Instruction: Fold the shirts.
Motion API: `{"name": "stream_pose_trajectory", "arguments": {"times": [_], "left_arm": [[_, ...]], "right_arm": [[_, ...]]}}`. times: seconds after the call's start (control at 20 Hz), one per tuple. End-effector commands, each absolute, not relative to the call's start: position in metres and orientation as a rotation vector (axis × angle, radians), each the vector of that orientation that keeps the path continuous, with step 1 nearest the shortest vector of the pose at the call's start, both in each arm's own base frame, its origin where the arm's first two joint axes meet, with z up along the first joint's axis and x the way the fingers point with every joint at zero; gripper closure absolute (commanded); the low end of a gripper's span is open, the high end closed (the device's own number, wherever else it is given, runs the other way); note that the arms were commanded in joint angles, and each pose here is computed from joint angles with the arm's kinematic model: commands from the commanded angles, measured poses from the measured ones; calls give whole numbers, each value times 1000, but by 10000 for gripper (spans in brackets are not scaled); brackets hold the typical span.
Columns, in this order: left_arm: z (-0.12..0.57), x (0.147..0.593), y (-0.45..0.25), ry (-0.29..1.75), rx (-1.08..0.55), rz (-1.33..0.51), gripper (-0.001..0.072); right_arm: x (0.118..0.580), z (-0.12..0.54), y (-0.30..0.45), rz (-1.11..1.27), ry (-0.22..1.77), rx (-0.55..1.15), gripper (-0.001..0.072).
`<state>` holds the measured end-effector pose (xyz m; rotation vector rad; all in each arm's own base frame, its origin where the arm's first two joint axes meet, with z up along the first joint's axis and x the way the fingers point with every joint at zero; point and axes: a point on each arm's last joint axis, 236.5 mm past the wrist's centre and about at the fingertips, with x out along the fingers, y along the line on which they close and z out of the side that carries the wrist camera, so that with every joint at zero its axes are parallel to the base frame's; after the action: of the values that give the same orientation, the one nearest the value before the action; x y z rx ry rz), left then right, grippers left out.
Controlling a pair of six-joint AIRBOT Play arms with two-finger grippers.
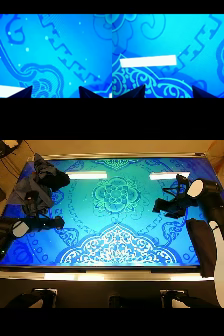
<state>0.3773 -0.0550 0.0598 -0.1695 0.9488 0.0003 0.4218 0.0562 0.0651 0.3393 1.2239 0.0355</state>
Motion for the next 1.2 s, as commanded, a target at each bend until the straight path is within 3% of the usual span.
{"name": "stream_pose_trajectory", "arguments": {"times": [0.0,0.15,0.25,0.35,0.5,0.75,1.0,1.05,1.15], "left_arm": [[102,448,-9,771,-411,138,-8],[106,500,94,774,-774,312,-8],[81,500,146,850,-1024,390,-8],[54,498,178,864,-1175,423,-8],[18,512,205,829,-1181,461,-8],[-38,567,183,765,-1268,369,-9],[-48,599,181,649,-1189,312,16],[-44,602,182,628,-1200,309,190],[-36,602,172,636,-1273,271,669]], "right_arm": [[442,73,55,39,1132,345,29],[439,72,56,39,1145,343,29],[429,68,56,40,1191,339,29],[424,66,57,41,1213,335,29],[425,66,58,45,1212,337,31],[424,66,58,45,1216,338,31],[400,60,67,70,1323,355,31],[396,60,69,77,1337,361,31],[394,60,70,81,1349,363,33]]}}
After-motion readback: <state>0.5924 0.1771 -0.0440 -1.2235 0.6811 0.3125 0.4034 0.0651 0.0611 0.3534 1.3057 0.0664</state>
